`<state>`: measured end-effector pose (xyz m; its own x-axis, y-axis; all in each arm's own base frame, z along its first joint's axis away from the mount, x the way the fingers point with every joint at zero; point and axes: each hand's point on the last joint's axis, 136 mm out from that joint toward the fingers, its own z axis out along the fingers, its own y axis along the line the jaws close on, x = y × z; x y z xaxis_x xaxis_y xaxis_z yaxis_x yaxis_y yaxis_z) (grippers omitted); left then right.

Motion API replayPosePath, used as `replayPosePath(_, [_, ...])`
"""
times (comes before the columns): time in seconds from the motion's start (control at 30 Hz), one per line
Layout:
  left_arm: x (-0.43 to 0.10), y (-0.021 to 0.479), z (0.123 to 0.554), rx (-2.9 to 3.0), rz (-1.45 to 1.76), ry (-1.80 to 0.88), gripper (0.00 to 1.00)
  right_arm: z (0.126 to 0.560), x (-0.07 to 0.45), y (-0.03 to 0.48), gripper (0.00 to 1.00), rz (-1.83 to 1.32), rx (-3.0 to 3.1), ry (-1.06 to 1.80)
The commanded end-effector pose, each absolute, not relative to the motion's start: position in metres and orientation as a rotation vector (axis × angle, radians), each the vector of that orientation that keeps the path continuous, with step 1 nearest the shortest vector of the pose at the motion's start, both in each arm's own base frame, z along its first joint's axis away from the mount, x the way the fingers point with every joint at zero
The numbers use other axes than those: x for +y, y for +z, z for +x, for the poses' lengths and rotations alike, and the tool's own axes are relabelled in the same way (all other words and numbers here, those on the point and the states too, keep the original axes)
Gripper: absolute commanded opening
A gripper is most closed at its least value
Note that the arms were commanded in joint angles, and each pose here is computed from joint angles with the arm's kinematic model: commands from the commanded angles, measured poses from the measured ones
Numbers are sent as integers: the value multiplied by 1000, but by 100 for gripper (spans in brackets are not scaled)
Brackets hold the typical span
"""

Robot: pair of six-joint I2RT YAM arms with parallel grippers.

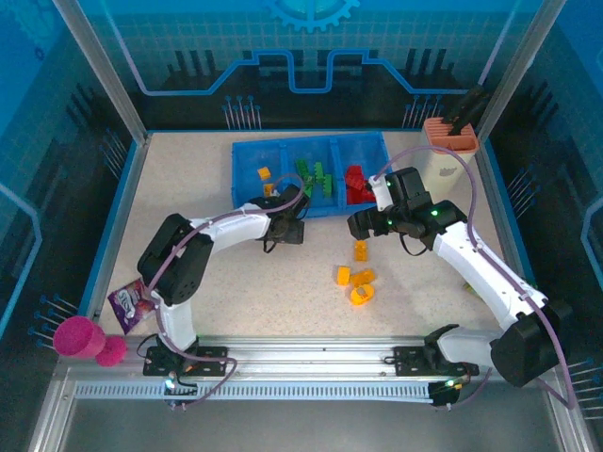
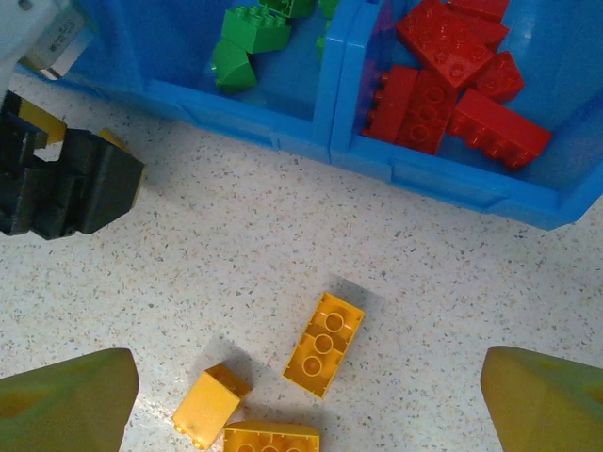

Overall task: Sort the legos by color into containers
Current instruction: Pick up the lego from the center of the table.

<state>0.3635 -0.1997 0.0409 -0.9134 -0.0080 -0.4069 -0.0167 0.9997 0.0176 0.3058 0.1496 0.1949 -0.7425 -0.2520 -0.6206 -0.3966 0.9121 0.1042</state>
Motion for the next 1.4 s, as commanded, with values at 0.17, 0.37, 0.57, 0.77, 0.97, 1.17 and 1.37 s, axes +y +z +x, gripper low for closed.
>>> replayPosePath(0.17, [-195,29,370,2739,54,142,81,301,140,188,95,-438,2476,285])
replayPosePath(0.37, [-192,14,369,2776,39,120,78,302,140,187,95,-434,2482,283])
replayPosePath(0.57, [-187,-1,366,2827,-20,62,65,302,140,186,96,-431,2485,280])
replayPosePath(0.77, [-187,-12,358,2866,-23,35,50,303,140,181,96,-428,2499,283])
replayPosePath(0.97, [-184,-13,346,2900,-32,16,42,305,141,176,96,-434,2507,280])
replayPosePath(1.17, [-178,-1,327,2914,-59,-7,39,313,145,171,96,-450,2509,277])
replayPosePath(1.37, [-169,50,329,2813,-94,-24,39,321,150,168,96,-464,2509,283])
